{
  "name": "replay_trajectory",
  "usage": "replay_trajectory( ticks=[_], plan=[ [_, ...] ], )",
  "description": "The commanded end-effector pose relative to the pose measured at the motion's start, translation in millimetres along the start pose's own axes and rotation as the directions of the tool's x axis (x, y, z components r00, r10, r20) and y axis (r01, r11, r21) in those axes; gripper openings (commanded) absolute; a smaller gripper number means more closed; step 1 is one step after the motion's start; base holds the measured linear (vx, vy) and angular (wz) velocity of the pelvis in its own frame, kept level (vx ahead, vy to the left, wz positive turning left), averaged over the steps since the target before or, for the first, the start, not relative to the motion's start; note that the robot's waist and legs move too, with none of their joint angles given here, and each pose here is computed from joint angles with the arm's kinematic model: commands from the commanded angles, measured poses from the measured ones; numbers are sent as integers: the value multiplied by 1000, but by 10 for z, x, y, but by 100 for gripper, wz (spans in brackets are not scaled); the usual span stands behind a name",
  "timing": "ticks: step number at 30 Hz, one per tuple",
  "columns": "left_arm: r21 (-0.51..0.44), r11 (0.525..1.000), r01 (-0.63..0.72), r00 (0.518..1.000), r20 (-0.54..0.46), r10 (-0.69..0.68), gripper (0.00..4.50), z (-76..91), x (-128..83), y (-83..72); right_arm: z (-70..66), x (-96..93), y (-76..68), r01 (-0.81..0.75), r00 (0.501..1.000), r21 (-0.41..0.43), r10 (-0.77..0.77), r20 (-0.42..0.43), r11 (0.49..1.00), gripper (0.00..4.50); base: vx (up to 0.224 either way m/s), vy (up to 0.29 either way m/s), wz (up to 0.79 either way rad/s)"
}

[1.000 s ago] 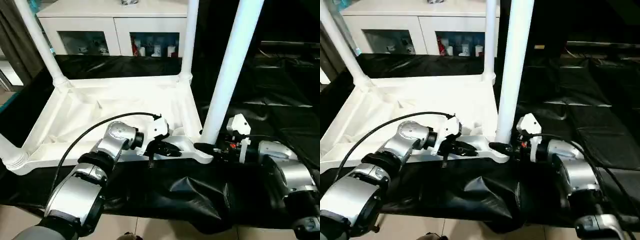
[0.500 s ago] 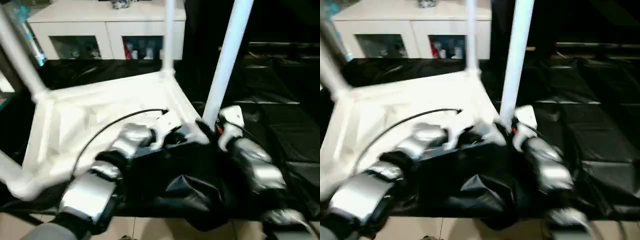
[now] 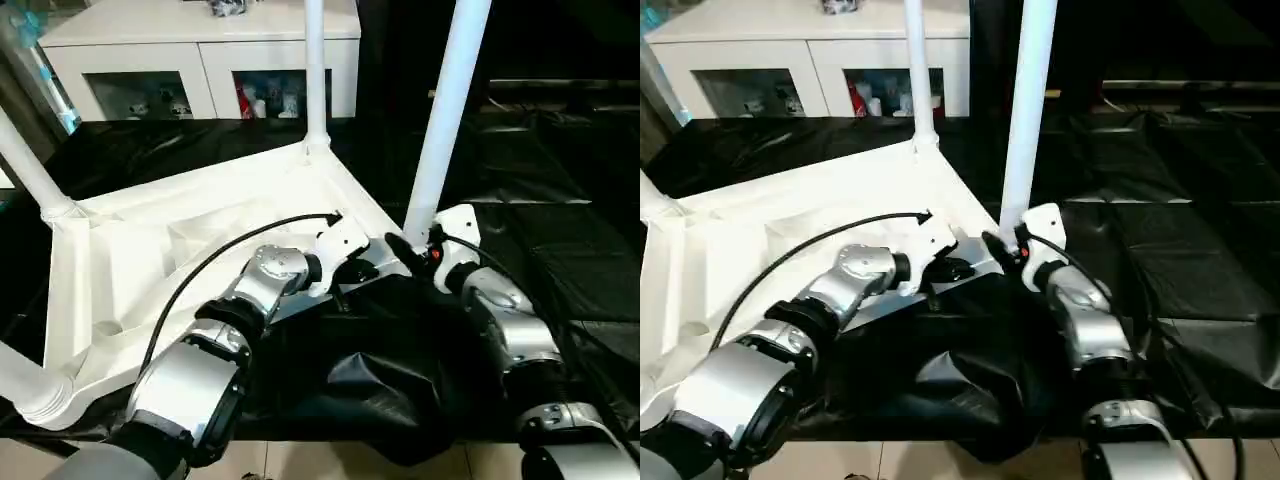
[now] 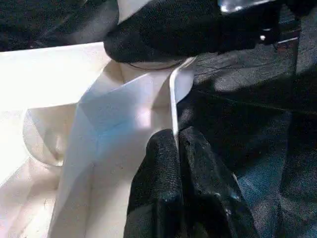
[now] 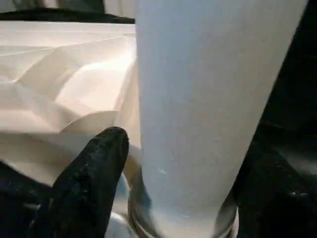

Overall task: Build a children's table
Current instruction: Rotate leg to tighten

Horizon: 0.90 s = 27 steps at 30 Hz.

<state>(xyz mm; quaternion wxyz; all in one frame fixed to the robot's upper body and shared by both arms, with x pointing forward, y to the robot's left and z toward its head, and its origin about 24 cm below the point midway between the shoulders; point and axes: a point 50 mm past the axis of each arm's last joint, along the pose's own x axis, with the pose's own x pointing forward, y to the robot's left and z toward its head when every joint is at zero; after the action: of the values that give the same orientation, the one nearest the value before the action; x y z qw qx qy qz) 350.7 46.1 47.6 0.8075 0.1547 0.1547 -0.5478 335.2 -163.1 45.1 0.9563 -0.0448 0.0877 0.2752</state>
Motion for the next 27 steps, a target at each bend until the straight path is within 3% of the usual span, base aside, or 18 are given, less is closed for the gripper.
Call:
replay_trajectory(
  ticks=[1,6,12,25,27],
  plan=[
    [64,990,125,990,64,-129,0,111,-22,-45,-141,-76,183,-256,964,14,257,-70,967,326,0,0,0],
    [101,967,234,967,81,-243,0,69,-159,-42,-74,-312,13,-375,924,28,376,-67,927,326,0,0,0],
    [106,920,377,920,75,-385,0,15,-286,-70,-71,-487,-79,-449,888,33,450,-91,893,326,0,0,0],
    [99,905,415,907,37,-420,0,-86,-452,-20,-46,-582,-96,-520,846,43,522,-111,853,326,0,0,0],
    [98,905,415,907,37,-420,0,-92,-456,-21,-39,-563,-92,-518,849,30,518,-107,855,301,0,0,0]
  ],
)
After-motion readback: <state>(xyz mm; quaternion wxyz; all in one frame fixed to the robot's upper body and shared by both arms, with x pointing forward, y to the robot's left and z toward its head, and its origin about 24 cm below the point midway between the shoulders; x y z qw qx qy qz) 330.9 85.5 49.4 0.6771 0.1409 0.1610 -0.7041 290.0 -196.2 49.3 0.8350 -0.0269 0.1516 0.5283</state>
